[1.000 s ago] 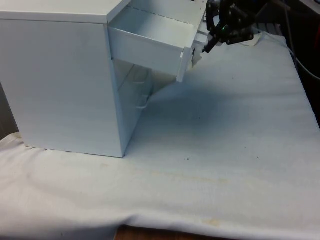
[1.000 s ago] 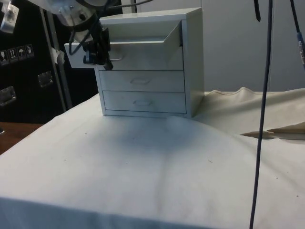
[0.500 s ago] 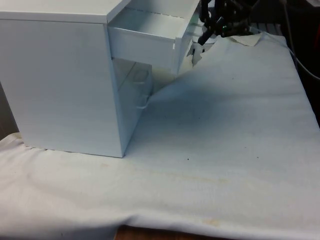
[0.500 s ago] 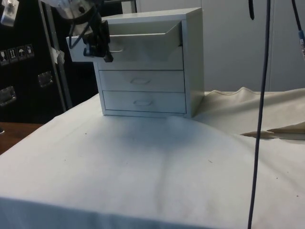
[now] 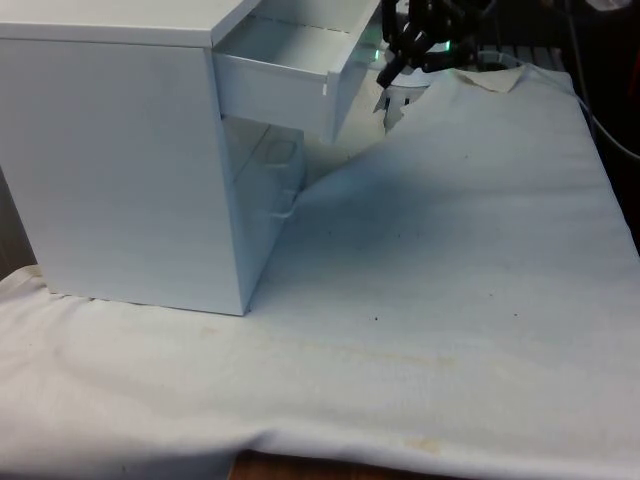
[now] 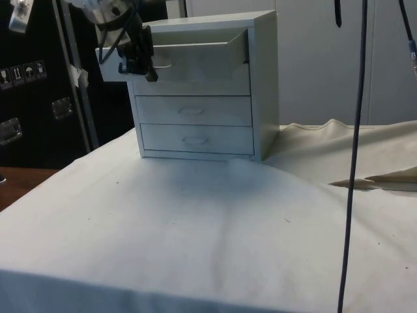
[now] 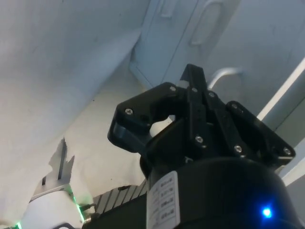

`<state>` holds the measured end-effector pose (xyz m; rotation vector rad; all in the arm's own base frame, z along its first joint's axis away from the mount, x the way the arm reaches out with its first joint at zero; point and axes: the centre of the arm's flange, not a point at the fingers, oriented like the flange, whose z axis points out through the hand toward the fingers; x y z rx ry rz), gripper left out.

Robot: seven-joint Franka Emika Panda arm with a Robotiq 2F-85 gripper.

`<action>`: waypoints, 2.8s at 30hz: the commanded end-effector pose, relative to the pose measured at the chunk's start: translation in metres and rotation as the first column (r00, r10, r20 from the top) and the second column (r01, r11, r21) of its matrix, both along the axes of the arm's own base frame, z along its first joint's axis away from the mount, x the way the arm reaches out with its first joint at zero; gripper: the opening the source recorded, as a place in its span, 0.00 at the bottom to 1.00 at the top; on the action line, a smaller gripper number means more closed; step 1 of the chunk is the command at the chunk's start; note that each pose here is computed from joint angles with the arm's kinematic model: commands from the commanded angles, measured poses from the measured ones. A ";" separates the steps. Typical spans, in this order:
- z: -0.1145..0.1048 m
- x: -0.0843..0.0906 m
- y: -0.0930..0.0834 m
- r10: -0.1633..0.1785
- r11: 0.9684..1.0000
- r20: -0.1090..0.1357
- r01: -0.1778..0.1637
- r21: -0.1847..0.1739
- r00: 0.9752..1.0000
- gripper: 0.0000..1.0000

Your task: Open the drawer, then close it.

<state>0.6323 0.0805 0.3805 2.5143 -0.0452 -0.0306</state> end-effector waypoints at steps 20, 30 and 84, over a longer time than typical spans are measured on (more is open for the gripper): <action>0.014 0.003 -0.029 0.005 1.000 -0.009 -0.005 -0.013 1.000 0.00; 0.023 0.004 -0.051 0.013 0.999 -0.015 -0.014 -0.037 1.000 0.00; 0.007 0.003 -0.092 -0.014 0.998 -0.045 0.011 -0.056 0.999 0.00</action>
